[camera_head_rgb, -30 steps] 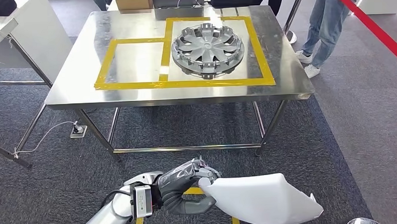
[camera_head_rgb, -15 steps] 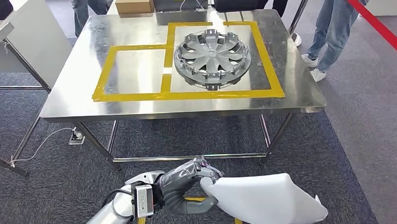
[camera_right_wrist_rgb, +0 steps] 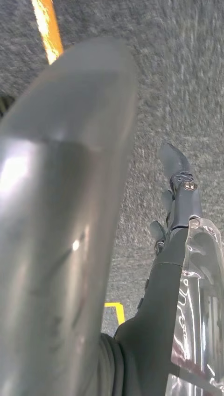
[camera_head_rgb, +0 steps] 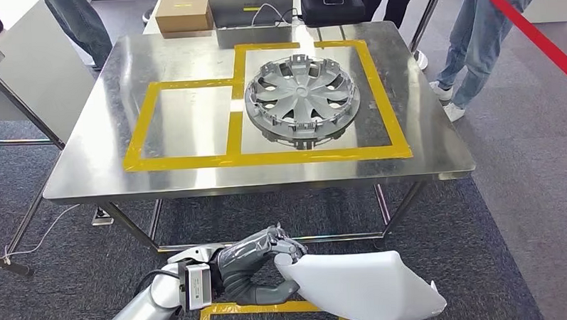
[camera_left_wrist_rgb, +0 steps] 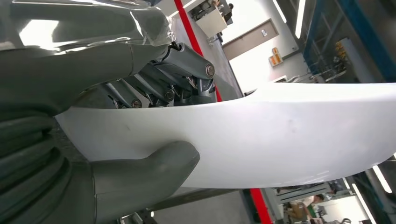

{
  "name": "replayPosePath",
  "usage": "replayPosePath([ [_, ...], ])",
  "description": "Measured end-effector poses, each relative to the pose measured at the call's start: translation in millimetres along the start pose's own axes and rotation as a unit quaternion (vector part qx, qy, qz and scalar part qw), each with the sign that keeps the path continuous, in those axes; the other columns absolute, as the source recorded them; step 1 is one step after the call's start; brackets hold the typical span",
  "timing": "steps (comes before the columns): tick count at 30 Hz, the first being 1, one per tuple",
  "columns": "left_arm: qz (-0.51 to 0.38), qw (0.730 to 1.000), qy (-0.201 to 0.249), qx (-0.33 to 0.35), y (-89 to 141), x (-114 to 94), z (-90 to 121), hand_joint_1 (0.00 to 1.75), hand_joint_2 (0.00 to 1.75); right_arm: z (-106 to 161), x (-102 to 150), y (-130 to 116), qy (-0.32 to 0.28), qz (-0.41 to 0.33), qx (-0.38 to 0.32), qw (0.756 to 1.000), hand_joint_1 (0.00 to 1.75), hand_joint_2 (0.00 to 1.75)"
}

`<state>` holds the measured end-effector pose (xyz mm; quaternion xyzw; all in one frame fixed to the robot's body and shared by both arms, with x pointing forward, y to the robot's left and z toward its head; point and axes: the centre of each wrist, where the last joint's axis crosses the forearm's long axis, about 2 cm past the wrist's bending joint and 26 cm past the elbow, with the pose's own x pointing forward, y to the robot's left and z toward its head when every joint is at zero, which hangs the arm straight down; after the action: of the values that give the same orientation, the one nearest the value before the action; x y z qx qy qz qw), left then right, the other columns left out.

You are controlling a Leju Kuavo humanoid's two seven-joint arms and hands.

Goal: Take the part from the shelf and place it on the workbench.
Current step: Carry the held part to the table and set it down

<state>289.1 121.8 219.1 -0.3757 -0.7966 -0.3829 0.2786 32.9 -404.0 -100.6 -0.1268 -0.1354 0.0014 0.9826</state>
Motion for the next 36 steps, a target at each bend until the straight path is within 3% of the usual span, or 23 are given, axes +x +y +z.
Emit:
replayPosePath([
  [36, -0.007, 1.0, 0.011, -0.018, 4, -1, -9, 1.75, 1.75, 0, 5, 17, -0.018, -0.013, 0.022, 1.0, 0.0, 0.0],
])
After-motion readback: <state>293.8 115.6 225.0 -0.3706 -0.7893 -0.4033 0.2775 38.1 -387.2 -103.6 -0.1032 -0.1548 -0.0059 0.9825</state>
